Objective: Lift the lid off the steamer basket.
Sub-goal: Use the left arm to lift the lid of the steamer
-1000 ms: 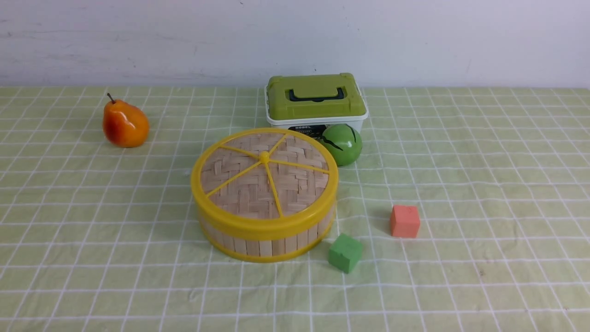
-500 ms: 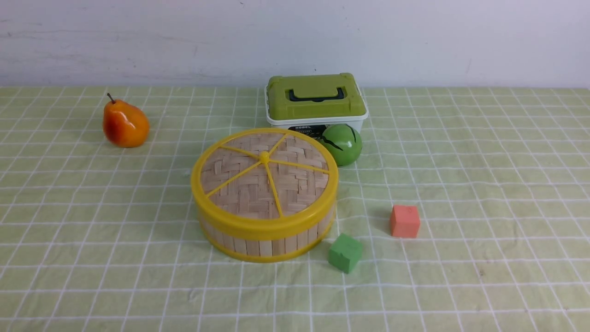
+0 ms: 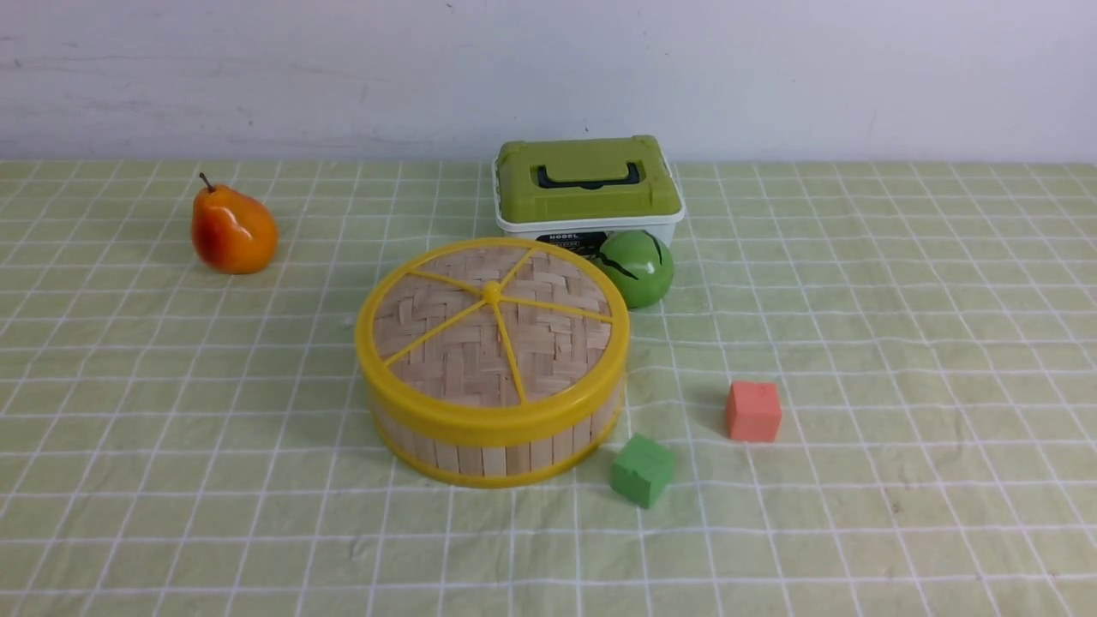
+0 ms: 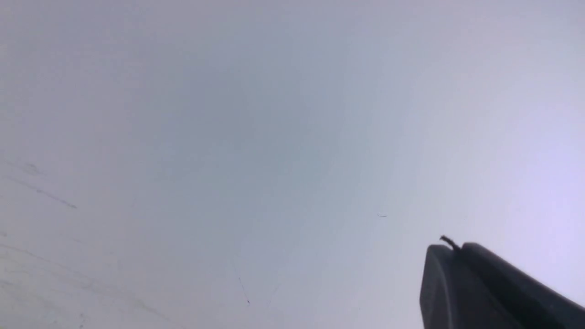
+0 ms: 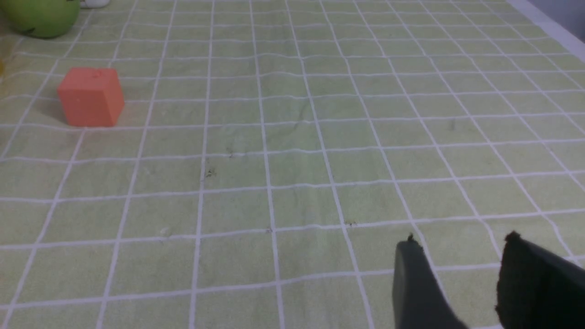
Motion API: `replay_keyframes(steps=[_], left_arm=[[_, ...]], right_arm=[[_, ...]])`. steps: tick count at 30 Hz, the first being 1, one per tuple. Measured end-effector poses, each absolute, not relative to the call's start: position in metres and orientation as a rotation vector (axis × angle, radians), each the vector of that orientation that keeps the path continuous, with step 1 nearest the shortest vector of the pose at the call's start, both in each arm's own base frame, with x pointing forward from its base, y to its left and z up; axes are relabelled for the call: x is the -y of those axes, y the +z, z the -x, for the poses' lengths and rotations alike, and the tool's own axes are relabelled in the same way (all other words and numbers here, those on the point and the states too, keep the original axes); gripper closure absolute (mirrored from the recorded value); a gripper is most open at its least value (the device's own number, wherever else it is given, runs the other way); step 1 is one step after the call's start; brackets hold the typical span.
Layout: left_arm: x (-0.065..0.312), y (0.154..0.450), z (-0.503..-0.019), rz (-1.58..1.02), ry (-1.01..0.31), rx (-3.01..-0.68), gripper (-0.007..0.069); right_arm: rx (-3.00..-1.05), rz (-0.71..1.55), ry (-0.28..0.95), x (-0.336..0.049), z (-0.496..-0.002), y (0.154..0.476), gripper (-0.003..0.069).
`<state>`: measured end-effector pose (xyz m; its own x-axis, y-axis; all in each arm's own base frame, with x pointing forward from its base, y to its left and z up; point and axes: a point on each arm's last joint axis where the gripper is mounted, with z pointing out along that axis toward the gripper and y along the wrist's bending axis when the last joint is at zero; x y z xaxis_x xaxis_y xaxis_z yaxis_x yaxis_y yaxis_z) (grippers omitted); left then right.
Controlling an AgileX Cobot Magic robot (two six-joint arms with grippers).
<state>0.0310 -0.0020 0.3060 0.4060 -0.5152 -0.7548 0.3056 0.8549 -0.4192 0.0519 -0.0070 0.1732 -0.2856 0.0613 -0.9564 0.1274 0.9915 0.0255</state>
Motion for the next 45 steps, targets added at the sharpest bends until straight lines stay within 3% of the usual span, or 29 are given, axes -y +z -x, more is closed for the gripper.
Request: replay_keyframes(steps=[5,10,18,24,30,35,39,45], left_arm=[[0.003,0.362,-0.047,0.175,-0.377,-1.217,0.0638],[0.006,0.383,-0.086,0.165,-0.321,-1.389,0.0638],[0.018,0.388,-0.175,0.308,-0.428,-1.791,0.0638],[0.035,0.405,-0.22,0.145,-0.461,-2.123,0.0638],[0.056,0.401,-0.27,-0.069,-0.607,-2.457,0.0638],[0.064,0.391,-0.299,-0.09,-0.632,-2.57,0.0638],[0.096,0.381,-0.326,-0.184,-0.566,-2.632,0.0638],[0.151,0.367,-0.363,-0.385,-0.367,-2.636,0.0638]], right_arm=[[-1.861,-0.137,-0.065,0.007,-0.052,0.173,0.0418],[-1.861,-0.137,-0.065,0.007,-0.052,0.173,0.0418],[-1.861,-0.137,-0.065,0.007,-0.052,0.173,0.0418],[-1.861,-0.137,-0.065,0.007,-0.052,0.173,0.0418],[-1.861,-0.137,-0.065,0.007,-0.052,0.173,0.0418],[-1.861,-0.137,-0.065,0.007,-0.052,0.173,0.0418],[-1.861,-0.137,-0.065,0.007,-0.052,0.173,0.0418],[-1.861,-0.137,-0.065,0.007,-0.052,0.173,0.0418]])
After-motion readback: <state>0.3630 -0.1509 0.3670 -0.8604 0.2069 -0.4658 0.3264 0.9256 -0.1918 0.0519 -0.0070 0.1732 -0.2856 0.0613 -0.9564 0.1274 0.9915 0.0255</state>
